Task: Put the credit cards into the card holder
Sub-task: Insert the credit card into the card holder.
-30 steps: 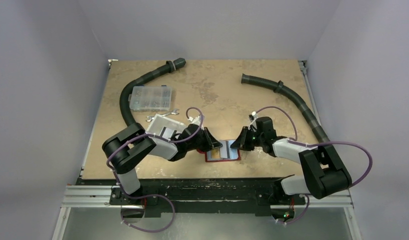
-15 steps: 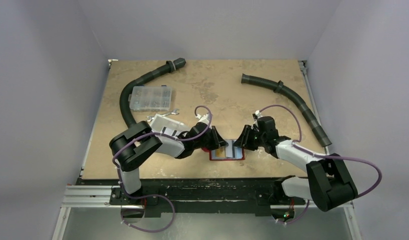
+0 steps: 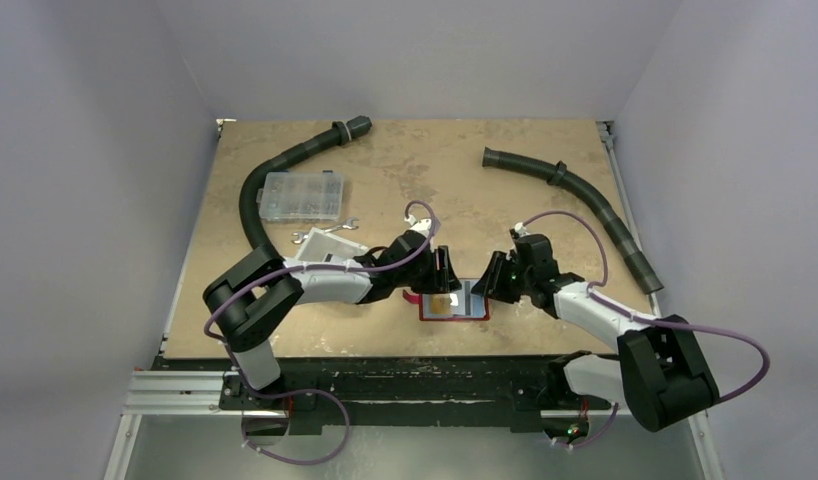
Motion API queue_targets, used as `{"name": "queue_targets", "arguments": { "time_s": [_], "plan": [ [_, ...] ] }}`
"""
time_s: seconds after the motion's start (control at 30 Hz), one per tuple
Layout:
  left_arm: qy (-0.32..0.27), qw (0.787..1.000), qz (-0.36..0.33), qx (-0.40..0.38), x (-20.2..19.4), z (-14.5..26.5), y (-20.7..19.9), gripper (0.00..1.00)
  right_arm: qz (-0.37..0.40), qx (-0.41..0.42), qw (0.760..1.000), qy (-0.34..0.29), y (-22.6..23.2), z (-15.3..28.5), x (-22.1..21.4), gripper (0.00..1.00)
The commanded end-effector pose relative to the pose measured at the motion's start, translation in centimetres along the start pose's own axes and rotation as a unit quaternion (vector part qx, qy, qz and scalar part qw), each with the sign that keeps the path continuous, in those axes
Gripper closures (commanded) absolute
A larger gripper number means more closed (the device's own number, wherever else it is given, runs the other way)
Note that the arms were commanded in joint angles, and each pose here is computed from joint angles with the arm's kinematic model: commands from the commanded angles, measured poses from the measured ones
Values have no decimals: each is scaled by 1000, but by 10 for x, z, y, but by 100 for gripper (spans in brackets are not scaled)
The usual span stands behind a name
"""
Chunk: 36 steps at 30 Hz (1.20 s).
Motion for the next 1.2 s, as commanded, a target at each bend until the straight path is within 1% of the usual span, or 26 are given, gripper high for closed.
{"name": "queue_targets", "arguments": {
  "time_s": [0.0, 0.1, 0.17, 0.27, 0.37, 0.53, 0.63, 0.7, 0.8, 0.9, 1.03, 1.17],
  "plan": [
    [18, 999, -29, 10, 2, 9, -2, 47, -8, -17, 1000, -3, -2, 5, 2, 61],
    [39, 999, -16, -12, -8, 4, -4, 48, -14, -21, 1000, -8, -2, 8, 2, 61],
    [47, 999, -13, -11, -13, 0, -2, 48, -17, -24, 999, -12, -3, 9, 2, 61],
    [56, 998, -1, -7, -19, -6, 1, 44, -18, -24, 1000, -7, -4, 8, 1, 61],
    [66, 998, 8, -8, -26, -13, 2, 44, -19, -22, 1000, -2, -5, 6, -2, 61],
    [87, 992, 37, -81, -32, -31, -17, 46, -22, -9, 1000, 7, -4, 3, -7, 62],
    [94, 983, 63, -148, -34, -34, -36, 48, -24, 2, 1000, 5, -1, 3, -7, 62],
    [88, 979, 78, -167, -33, -32, -41, 49, -22, -3, 1000, 1, 0, 5, -3, 62],
    [70, 985, 66, -144, -29, -24, -35, 49, -21, -25, 999, -11, -4, 10, 0, 61],
    [50, 993, 29, -101, -20, -12, -29, 49, -29, -31, 999, -23, -5, 13, 1, 61],
    [48, 996, -3, -76, -15, 1, -29, 48, -24, -27, 999, -19, -3, 14, 2, 61],
    [42, 997, -25, -60, -10, 4, -28, 49, -11, -5, 1000, -20, 4, 17, 5, 62]
  ]
}}
Point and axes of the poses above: each gripper's point midway between its finger pads, its own z axis back along the fingers, its own y axis along the line the jaws close on, x = y × z, the point moved 5 cm from there along z, back along the fingers, and after that the axes turned 5 degrees about z, right-handed, at the moved point
